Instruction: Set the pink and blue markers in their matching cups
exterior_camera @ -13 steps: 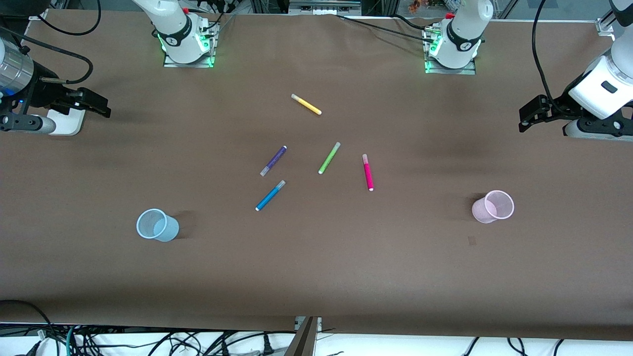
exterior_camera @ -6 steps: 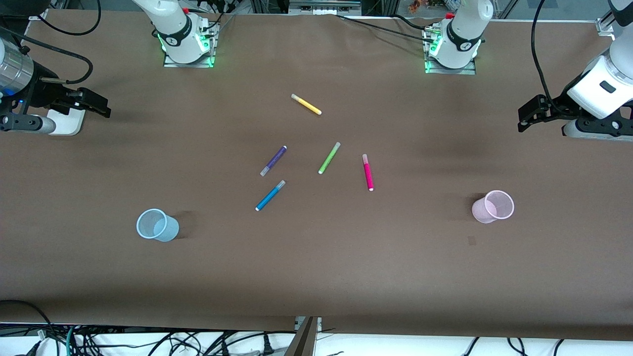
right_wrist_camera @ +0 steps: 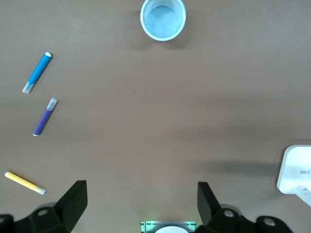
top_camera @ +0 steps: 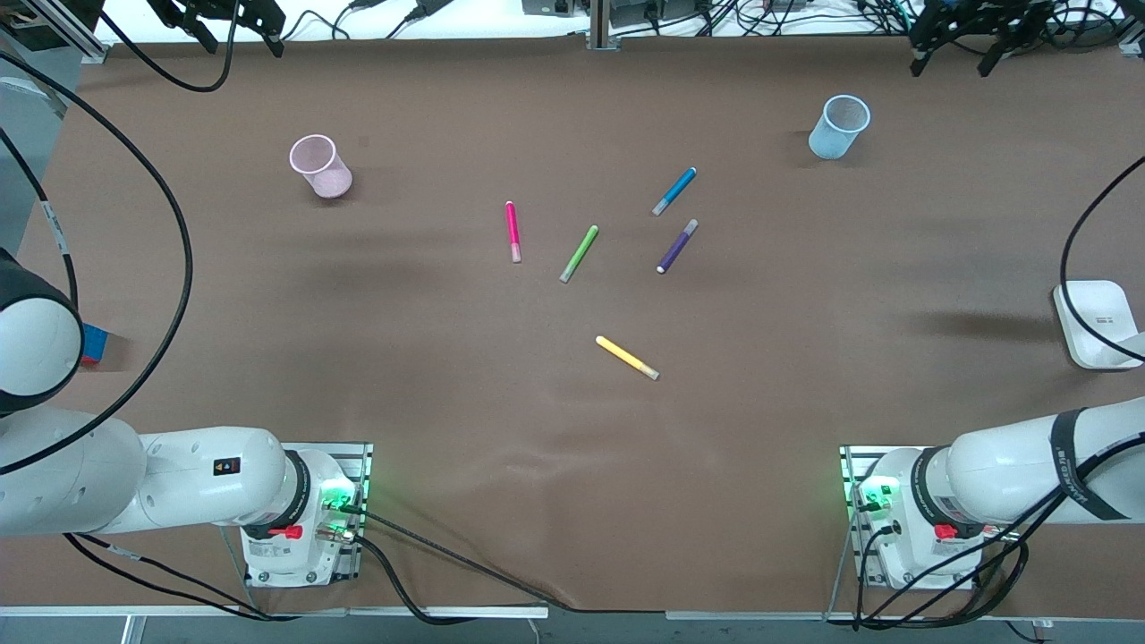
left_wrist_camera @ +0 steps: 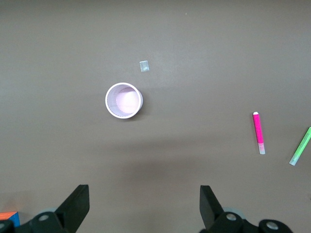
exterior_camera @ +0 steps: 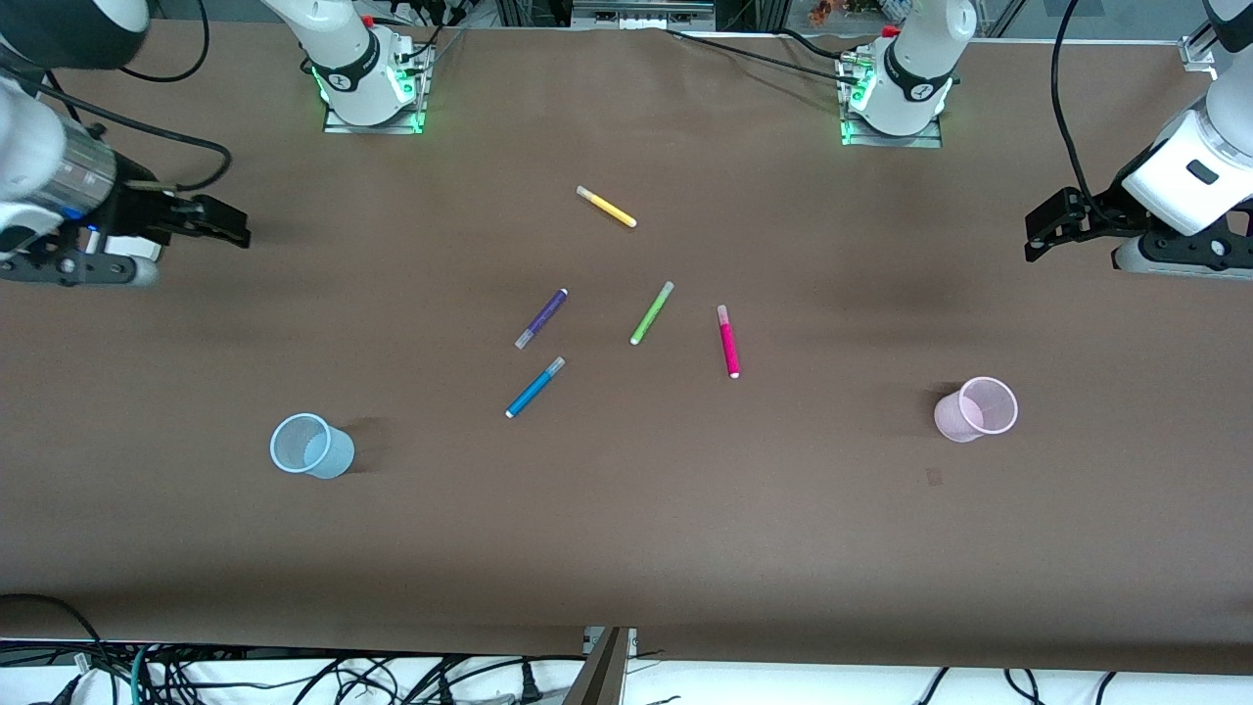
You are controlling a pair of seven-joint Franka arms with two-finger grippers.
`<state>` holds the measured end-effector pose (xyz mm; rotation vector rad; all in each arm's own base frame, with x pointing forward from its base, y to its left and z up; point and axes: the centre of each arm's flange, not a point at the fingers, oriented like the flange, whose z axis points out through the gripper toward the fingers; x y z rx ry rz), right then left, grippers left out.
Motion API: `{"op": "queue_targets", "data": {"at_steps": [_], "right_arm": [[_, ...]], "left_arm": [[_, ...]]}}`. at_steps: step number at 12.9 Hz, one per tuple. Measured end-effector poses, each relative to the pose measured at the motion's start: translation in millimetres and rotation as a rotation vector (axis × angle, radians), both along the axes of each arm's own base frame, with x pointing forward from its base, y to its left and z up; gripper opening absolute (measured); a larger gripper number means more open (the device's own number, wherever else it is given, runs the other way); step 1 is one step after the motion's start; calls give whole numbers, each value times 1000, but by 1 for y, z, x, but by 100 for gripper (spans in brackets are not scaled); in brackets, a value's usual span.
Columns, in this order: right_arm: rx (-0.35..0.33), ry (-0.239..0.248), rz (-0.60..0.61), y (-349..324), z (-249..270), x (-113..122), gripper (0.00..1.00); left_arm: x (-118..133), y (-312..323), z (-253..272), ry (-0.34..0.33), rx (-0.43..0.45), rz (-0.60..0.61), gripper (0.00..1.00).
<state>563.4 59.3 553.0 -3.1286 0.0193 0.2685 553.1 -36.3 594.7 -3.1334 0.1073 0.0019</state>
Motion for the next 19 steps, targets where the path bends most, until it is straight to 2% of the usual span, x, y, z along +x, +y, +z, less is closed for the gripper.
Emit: {"op": "queue_targets", "data": {"at_steps": [3, 7, 9, 11, 13, 16, 19], "right_arm": [[-9, -32, -61, 26, -12, 10, 100], [-29, -73, -238, 96, -50, 26, 100], [-23, -73, -293, 122, -85, 37, 100], [15, -56, -389, 144, -124, 50, 100], [26, -56, -464, 176, -166, 55, 100], [27, -62, -509, 224, -230, 53, 100], [31, -67, -521, 240, -282, 55, 100]], "left_arm": [[0, -8, -9, 33, 0, -16, 100], [0, -34, -59, 225, 4, -62, 100], [5, -52, -82, 267, 6, -45, 100], [8, -85, -101, 275, 8, -23, 100], [15, -118, -128, 269, -4, -3, 100], [31, -156, -190, 274, -40, -4, 100], [22, -234, -254, 270, -62, 7, 100]]}}
